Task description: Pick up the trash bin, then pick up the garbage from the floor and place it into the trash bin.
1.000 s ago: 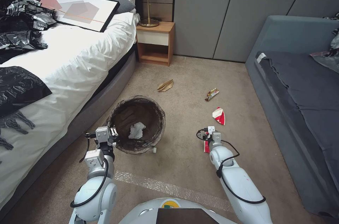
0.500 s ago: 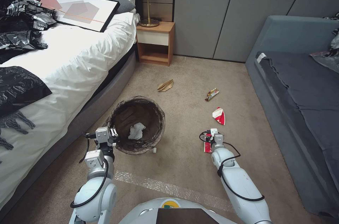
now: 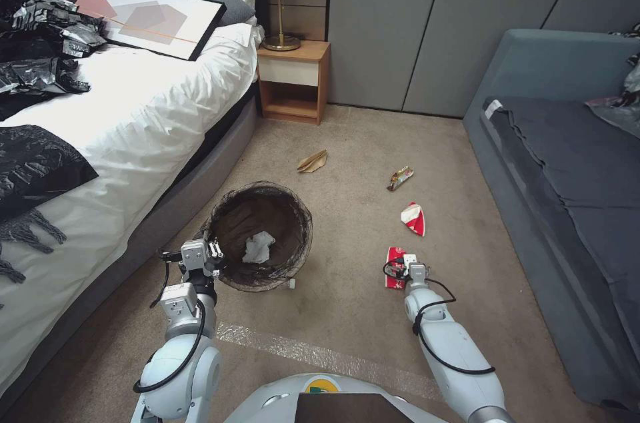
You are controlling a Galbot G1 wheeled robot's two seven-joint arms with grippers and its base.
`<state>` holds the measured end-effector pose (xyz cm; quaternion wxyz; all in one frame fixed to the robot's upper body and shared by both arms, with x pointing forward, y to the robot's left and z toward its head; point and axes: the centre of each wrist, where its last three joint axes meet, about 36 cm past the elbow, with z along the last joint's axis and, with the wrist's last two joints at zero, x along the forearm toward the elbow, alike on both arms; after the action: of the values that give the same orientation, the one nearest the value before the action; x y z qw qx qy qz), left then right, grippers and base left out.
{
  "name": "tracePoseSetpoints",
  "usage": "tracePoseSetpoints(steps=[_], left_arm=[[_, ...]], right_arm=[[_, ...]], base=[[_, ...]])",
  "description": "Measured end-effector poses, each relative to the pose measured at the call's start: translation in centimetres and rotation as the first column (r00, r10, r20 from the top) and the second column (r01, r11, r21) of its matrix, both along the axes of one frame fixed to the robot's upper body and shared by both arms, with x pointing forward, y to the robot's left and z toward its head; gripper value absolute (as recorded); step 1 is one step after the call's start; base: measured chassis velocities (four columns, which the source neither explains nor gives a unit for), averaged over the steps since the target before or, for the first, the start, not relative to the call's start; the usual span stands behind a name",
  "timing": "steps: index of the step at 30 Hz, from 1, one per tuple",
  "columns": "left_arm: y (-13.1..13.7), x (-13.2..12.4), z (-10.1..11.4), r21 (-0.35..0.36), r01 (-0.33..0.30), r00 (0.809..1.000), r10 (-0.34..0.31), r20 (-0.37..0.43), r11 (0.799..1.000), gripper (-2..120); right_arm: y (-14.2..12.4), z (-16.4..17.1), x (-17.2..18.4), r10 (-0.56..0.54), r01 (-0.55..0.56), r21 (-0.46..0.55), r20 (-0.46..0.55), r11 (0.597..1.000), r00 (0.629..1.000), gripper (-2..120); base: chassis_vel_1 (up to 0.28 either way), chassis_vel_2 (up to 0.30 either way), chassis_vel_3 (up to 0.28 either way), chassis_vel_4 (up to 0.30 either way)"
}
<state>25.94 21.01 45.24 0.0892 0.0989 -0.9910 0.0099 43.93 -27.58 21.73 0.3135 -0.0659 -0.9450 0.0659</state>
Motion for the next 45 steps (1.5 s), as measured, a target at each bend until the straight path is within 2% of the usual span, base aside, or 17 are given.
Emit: tracePoseSetpoints(steps=[8, 11, 13, 15, 16, 18, 23, 32, 45], left_arm=[[0.0, 0.0, 0.0, 0.002, -0.001, 1.0, 0.001, -0.001, 1.0, 0], [0.0, 0.0, 0.0, 0.003, 0.0, 1.0, 0.0, 0.0, 1.0, 0], [0.0, 0.0, 0.0, 0.002, 0.001, 1.0, -0.001, 0.0, 1.0, 0], [0.0, 0.0, -0.1, 0.005, -0.001, 1.0, 0.001, -0.001, 1.0, 0], [0.0, 0.0, -0.1, 0.005, -0.001, 1.0, 0.001, -0.001, 1.0, 0], [0.0, 0.0, -0.1, 0.006, -0.002, 1.0, 0.002, -0.001, 1.0, 0], [0.0, 0.0, -0.1, 0.006, -0.001, 1.0, 0.001, -0.001, 1.0, 0], [0.0, 0.0, 0.0, 0.006, -0.001, 1.0, 0.001, 0.002, 1.0, 0], [0.0, 0.1, 0.0, 0.006, 0.0, 1.0, 0.0, 0.005, 1.0, 0]], right_arm=[[-1.0, -1.5, -0.2, -0.011, 0.011, -0.011, -0.023, 1.0, 1.0, 97], [-1.8, -2.8, -0.5, -0.021, 0.02, -0.021, -0.042, 1.0, 0.999, 88], [-2.0, -3.1, -0.5, -0.024, 0.023, -0.024, -0.045, 0.999, 0.999, 86], [-2.5, -3.7, -0.7, -0.03, 0.029, -0.025, -0.055, 0.999, 0.998, 77], [-2.5, -3.7, -0.7, -0.03, 0.029, -0.025, -0.055, 0.999, 0.998, 77], [-2.6, -4.3, -0.9, -0.031, 0.03, -0.025, -0.061, 0.999, 0.998, 68], [-2.6, -4.7, -1.1, -0.031, 0.029, -0.027, -0.064, 0.999, 0.997, 59], [-2.6, -5.1, -1.5, -0.035, 0.033, -0.031, -0.064, 0.999, 0.997, 32], [-3.2, -5.6, -1.9, -0.04, 0.038, -0.043, -0.057, 0.998, 0.998, 3]], base=[[0.0, 0.0, 0.0, 0.0], [0.0, 0.0, 0.0, 0.0], [0.0, 0.0, 0.0, 0.0], [0.0, 0.0, 0.0, 0.0], [0.0, 0.0, 0.0, 0.0], [0.0, 0.0, 0.0, 0.0], [0.0, 0.0, 0.0, 0.0], [0.0, 0.0, 0.0, 0.0], [0.0, 0.0, 0.0, 0.0]])
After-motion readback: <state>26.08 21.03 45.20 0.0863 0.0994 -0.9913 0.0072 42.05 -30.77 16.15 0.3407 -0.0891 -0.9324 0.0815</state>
